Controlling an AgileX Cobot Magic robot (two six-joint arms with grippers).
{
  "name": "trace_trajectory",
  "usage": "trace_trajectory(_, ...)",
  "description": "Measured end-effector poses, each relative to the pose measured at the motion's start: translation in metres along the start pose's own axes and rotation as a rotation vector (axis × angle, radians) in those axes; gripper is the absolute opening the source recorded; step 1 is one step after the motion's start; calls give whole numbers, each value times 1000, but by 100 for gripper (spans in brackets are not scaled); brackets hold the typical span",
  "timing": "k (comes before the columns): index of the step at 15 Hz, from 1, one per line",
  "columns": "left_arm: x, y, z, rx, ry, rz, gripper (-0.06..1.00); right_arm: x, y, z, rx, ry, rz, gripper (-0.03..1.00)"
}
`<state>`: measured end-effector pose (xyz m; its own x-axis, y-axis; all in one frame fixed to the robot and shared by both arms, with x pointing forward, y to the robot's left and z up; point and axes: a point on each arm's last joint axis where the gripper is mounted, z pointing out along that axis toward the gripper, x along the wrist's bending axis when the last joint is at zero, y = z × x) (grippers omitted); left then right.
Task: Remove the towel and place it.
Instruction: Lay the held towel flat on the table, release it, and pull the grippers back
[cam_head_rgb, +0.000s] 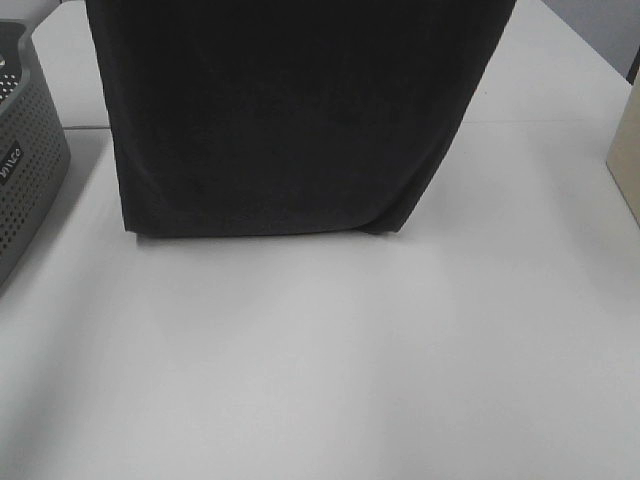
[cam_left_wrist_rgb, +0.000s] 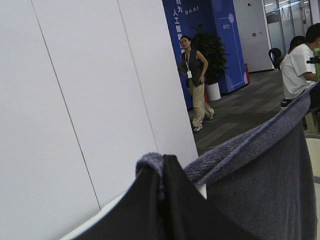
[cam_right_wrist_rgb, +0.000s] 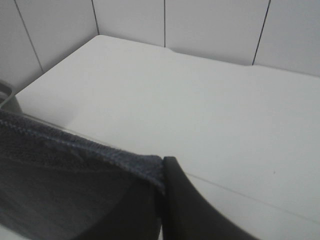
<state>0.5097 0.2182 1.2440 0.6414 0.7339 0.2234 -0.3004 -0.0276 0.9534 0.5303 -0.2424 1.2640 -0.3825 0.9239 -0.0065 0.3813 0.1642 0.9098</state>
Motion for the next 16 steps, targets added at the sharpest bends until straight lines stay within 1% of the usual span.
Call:
trace_trajectory(1, 9, 8, 11, -26, 3, 21, 0, -6, 16, 12, -8, -10, -16, 1)
trace_trajectory(3, 26, 21, 29, -67, 37, 58, 0, -12, 50, 21, -82, -17, -37, 1)
trace_trajectory(6, 44, 39, 46, -122, 75, 110, 0, -17, 80, 34, -182, -22, -70, 1)
trace_trajectory(9, 58, 33, 64, -132, 79, 120, 0, -25, 86, 55, -229, -49, -75, 1)
trace_trajectory(10, 68, 28, 78, -140, 85, 127, 0, -31, 88, 70, -282, -83, -67, 1)
trace_trajectory(12, 82, 17, 97, -154, 85, 136, 0, -38, 89, 88, -341, -119, -58, 1)
trace_trajectory(14, 90, 12, 108, -170, 86, 148, 0, -42, 87, 99, -355, -138, -64, 1)
trace_trajectory(16, 100, -1, 119, -172, 81, 150, 0, -48, 85, 116, -405, -170, -71, 1)
